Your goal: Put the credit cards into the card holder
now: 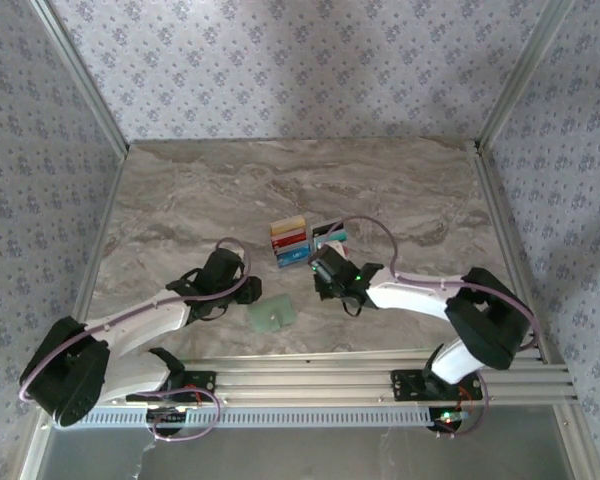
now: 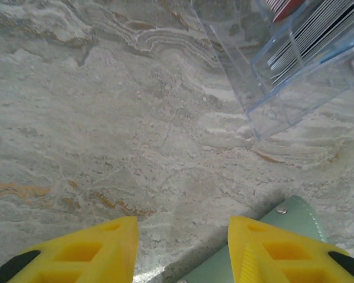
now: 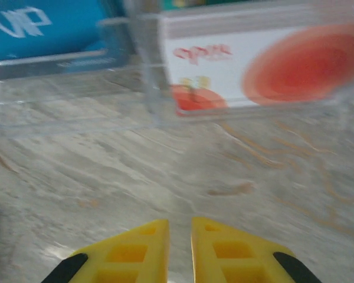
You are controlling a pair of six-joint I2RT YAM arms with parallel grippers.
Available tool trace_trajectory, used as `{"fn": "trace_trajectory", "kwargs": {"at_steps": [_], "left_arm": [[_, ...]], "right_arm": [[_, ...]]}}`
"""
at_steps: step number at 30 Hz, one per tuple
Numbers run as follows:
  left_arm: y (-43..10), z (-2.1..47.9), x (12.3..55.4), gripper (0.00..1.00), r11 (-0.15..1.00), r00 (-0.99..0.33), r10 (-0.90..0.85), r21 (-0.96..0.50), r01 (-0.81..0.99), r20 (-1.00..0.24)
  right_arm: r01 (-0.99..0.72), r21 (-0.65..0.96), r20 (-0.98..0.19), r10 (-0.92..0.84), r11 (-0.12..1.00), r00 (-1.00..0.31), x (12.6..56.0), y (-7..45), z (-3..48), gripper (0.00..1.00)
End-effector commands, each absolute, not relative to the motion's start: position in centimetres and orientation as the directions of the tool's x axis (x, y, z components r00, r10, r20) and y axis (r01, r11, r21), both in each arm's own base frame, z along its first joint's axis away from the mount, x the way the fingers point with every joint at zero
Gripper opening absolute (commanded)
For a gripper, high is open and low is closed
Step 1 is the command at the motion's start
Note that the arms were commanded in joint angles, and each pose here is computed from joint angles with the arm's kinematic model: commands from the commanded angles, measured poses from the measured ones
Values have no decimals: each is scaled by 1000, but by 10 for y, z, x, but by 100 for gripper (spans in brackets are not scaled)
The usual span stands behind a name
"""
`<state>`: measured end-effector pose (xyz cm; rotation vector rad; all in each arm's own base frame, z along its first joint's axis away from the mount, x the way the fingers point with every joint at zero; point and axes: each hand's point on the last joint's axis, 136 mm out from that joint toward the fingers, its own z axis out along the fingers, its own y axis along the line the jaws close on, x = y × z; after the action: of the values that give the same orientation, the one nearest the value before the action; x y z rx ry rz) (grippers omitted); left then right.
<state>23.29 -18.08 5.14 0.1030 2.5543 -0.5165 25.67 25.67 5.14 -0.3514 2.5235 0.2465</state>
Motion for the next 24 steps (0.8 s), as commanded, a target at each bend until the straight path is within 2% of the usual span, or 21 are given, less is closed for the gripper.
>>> {"fn": "trace_trajectory", "kwargs": {"at_steps": [1, 13, 24], "left_arm": [[-185, 52, 238, 43, 924, -851, -28, -338, 178, -524], [-182, 56, 237, 43, 927, -844, -36, -333, 172, -536], [-183, 49, 231, 45, 931, -854, -25, -323, 169, -520]], "right_arm": [[-352, 116, -579, -225, 929, -784, 262, 280, 57, 20], [-333, 62, -572, -240, 941, -784, 276, 287, 39, 16], [-300, 26, -618, -221, 953, -754, 300, 282, 34, 14]]}}
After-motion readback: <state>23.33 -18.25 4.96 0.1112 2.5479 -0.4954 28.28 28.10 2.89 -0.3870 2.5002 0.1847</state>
